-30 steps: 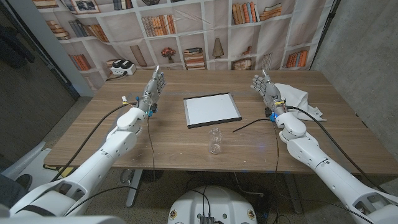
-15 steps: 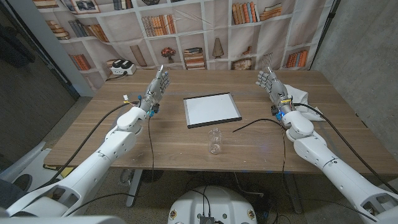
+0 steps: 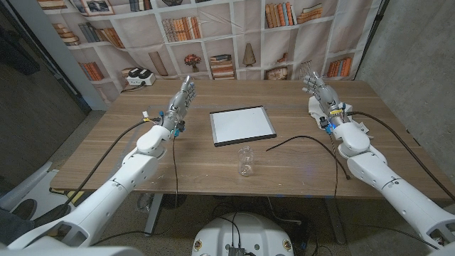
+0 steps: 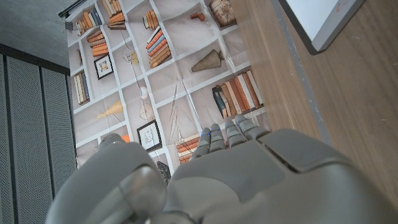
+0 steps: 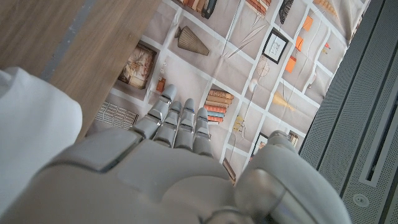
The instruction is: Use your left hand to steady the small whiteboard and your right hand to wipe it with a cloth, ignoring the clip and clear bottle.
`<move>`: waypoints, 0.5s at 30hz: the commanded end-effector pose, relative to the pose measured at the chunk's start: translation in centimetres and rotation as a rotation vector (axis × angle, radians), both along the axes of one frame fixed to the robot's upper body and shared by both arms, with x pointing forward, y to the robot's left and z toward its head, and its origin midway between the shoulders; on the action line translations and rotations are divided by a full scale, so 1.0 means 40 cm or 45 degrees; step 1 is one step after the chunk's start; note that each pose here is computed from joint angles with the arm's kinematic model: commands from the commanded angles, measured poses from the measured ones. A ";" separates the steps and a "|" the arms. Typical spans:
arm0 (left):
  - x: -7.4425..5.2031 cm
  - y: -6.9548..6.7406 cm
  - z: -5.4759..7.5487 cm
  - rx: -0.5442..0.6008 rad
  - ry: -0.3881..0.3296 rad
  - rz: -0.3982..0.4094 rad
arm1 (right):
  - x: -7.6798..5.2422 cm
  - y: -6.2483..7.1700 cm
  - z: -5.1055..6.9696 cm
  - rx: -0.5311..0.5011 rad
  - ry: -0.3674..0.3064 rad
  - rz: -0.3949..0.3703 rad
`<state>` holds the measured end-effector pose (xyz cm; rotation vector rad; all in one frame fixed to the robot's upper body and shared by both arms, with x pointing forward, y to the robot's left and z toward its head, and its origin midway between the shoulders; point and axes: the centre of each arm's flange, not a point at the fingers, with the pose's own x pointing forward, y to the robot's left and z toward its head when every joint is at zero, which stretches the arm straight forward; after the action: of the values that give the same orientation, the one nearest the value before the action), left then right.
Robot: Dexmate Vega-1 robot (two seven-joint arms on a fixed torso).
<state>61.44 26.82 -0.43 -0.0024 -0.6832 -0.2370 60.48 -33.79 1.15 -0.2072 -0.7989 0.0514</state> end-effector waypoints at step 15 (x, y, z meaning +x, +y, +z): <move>-0.007 -0.011 0.037 0.059 -0.038 0.056 | -0.024 -0.104 0.059 -0.135 -0.066 -0.361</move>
<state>61.09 26.21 0.16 0.0377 -0.6995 -0.2247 59.78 -36.71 2.56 -0.3307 -0.8032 -0.0845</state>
